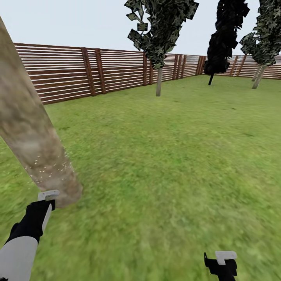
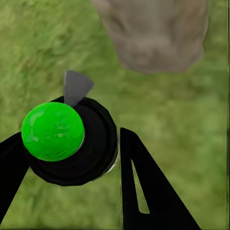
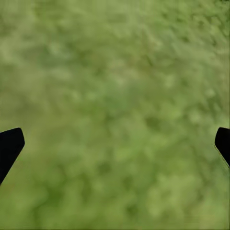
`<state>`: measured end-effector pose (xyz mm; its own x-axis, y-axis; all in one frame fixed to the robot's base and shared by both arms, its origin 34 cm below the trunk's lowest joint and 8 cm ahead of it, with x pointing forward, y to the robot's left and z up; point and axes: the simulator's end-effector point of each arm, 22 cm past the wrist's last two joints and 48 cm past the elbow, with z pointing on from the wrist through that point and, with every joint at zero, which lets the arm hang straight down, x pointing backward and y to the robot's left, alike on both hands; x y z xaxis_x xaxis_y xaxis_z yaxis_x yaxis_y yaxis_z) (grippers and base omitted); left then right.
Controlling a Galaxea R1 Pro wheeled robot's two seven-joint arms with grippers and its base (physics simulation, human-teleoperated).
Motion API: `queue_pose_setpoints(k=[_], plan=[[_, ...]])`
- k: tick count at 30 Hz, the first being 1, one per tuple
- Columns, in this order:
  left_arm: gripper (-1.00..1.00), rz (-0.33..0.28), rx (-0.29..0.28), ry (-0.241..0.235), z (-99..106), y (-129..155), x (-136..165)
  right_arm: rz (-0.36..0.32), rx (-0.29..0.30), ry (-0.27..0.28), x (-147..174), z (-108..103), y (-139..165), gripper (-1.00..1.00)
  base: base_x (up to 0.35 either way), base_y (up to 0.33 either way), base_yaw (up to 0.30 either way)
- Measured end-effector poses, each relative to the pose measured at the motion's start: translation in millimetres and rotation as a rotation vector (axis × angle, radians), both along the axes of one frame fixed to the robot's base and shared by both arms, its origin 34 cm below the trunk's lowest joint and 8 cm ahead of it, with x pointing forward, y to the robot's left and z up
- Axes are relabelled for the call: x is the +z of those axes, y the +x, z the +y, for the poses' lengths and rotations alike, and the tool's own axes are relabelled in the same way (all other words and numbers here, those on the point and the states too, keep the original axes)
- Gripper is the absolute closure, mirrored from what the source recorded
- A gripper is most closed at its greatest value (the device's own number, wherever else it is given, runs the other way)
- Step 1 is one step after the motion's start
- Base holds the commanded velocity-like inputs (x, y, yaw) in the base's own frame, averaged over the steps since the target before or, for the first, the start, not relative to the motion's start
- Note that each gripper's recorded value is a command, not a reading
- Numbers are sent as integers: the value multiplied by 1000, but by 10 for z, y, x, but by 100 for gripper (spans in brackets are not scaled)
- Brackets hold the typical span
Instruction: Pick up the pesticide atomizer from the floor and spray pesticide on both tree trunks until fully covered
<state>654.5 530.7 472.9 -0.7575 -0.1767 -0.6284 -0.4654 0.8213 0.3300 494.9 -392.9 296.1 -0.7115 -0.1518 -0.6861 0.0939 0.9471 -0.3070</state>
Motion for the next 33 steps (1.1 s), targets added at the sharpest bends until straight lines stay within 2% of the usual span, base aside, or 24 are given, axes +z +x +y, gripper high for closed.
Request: queue_pose_setpoints(k=[5,13,23,33], plan=[[100,2,-1,0,-7,1,-5,0,0,0,-2,0,0,-100,15,-273,24],[100,2,4,4,15,-10,3,0,0,0,-1,1,1,-100,49,-274,233],[100,4,2,11,14,-7,9,0,0,0,0,1,0,-100,173,-256,14],[100,2,10,9,33,-18,8,0,1,1,-2,2,1,-100,116,-262,259]])
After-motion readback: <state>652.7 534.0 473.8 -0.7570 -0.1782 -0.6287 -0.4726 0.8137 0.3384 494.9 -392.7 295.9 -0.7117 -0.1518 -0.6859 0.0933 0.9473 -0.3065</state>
